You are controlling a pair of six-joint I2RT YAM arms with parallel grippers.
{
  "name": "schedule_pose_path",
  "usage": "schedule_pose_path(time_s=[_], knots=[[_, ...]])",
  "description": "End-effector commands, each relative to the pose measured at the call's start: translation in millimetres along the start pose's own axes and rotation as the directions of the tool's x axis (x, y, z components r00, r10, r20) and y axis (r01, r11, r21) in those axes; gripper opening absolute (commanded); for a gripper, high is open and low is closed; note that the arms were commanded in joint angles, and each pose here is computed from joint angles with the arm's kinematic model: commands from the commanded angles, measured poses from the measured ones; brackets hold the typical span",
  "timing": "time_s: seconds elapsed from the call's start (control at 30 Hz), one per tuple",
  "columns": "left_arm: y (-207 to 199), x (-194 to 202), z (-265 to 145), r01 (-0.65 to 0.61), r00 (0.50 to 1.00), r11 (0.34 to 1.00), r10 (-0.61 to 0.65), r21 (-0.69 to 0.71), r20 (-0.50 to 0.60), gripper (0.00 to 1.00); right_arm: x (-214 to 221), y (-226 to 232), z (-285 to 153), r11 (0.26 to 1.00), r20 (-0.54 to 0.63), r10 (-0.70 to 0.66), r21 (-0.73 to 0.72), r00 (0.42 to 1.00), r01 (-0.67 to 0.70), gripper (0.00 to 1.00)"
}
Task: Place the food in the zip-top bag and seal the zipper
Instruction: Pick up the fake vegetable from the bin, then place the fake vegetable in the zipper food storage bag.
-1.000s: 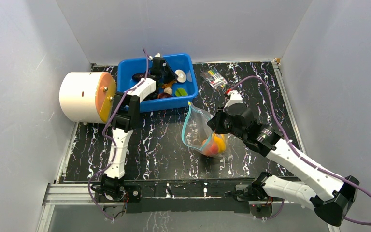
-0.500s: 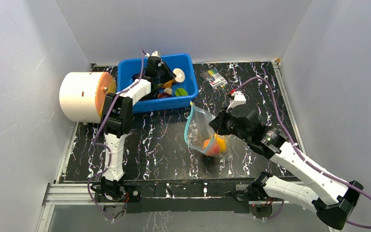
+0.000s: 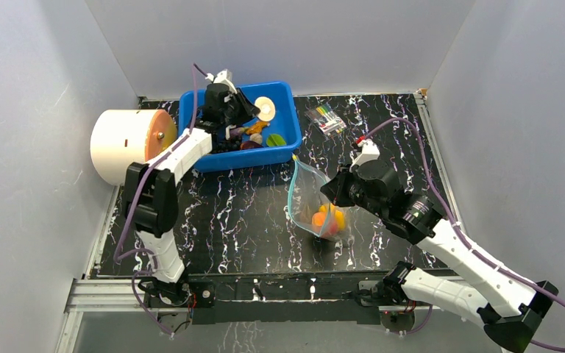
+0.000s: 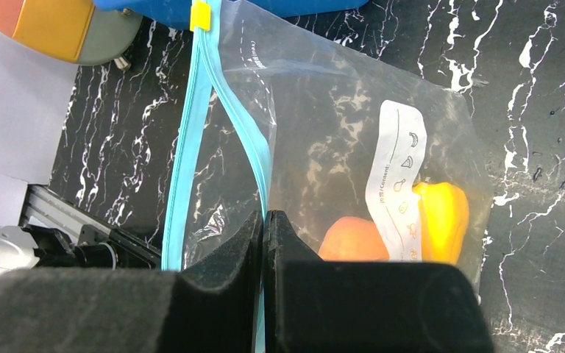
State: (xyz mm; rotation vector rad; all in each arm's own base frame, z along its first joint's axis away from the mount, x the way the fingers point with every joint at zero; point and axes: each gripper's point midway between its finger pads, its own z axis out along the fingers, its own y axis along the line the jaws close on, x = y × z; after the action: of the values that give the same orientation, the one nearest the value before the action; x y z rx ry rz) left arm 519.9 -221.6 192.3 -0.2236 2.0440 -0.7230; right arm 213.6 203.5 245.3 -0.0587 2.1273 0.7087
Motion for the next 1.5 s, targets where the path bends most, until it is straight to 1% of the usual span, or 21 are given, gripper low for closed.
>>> schedule_pose_path(time_s=[0.0, 0.13, 0.23, 0.33, 0.5, 0.6, 0.63, 0.67, 0.7, 0.8, 0.9, 1.0, 1.23, 1.33, 1.47], knots=[[-24.7, -17.6, -43.6, -0.043, 0.998, 0.996, 0.040, 0.082, 0.038, 0.00, -18.4, 16.6, -10.1, 0.997, 0.058, 0.047, -0.063, 0.997, -0.043, 0.00], [-35.1, -4.0, -75.8, -0.037, 0.999, 0.990, 0.038, 0.140, -0.004, 0.00, -14.7, 18.6, -6.8, 0.994, 0.060, 0.079, -0.084, 0.995, -0.074, 0.00], [-42.1, 12.9, -100.0, -0.029, 0.998, 0.981, 0.041, 0.192, -0.055, 0.00, -14.2, 20.3, -3.3, 0.992, 0.058, 0.094, -0.091, 0.994, -0.089, 0.00], [-47.6, 28.7, -125.6, -0.030, 0.993, 0.972, 0.055, 0.232, -0.102, 0.00, -10.8, 22.5, 1.8, 0.988, 0.047, 0.118, -0.101, 0.992, -0.113, 0.00], [-55.6, 43.2, -169.7, -0.047, 0.987, 0.960, 0.088, 0.275, -0.137, 0.00, -6.6, 26.1, 9.3, 0.982, 0.032, 0.156, -0.115, 0.987, -0.152, 0.00], [-62.4, 50.9, -195.9, -0.069, 0.980, 0.948, 0.123, 0.312, -0.158, 0.00, -9.0, 27.3, 13.0, 0.980, 0.043, 0.168, -0.118, 0.985, -0.162, 0.00], [-63.4, 59.5, -205.8, -0.064, 0.974, 0.943, 0.130, 0.326, -0.185, 0.00, -11.1, 27.1, 14.5, 0.980, 0.051, 0.170, -0.114, 0.984, -0.163, 0.00], [-69.4, 72.2, -223.5, -0.060, 0.962, 0.926, 0.153, 0.374, -0.224, 0.00, -14.2, 27.8, 17.4, 0.980, 0.060, 0.171, -0.109, 0.983, -0.164, 0.00], [-76.3, 97.6, -249.7, -0.028, 0.937, 0.902, 0.174, 0.432, -0.304, 0.00, -22.3, 30.4, 20.5, 0.982, 0.078, 0.166, -0.105, 0.983, -0.158, 0.00], [-86.5, 112.6, -265.2, 0.010, 0.926, 0.875, 0.175, 0.484, -0.334, 0.00, -27.2, 33.7, 22.5, 0.983, 0.089, 0.157, -0.112, 0.984, -0.147, 0.00], [-108.5, 126.6, -287.3, 0.039, 0.903, 0.813, 0.220, 0.581, -0.368, 0.00, -34.3, 41.4, 21.9, 0.980, 0.098, 0.161, -0.137, 0.982, -0.147, 0.00], [-110.7, 135.2, -285.3, 0.033, 0.906, 0.817, 0.219, 0.576, -0.362, 0.00, -36.5, 43.5, 21.4, 0.981, 0.093, 0.154, -0.137, 0.984, -0.140, 0.00], [-110.0, 157.2, -266.1, 0.033, 0.894, 0.843, 0.214, 0.536, -0.393, 0.00, -32.1, 46.4, 18.2, 0.976, 0.074, 0.163, -0.160, 0.984, -0.149, 0.00], [-109.4, 159.0, -260.3, 0.021, 0.897, 0.853, 0.214, 0.522, -0.386, 0.00, -27.7, 48.3, 17.1, 0.971, 0.061, 0.169, -0.179, 0.984, -0.156, 0.00], [-101.1, 159.2, -248.2, -0.013, 0.902, 0.885, 0.211, 0.466, -0.376, 0.00, -25.1, 55.5, 16.8, 0.961, 0.045, 0.180, -0.221, 0.983, -0.165, 0.00]])
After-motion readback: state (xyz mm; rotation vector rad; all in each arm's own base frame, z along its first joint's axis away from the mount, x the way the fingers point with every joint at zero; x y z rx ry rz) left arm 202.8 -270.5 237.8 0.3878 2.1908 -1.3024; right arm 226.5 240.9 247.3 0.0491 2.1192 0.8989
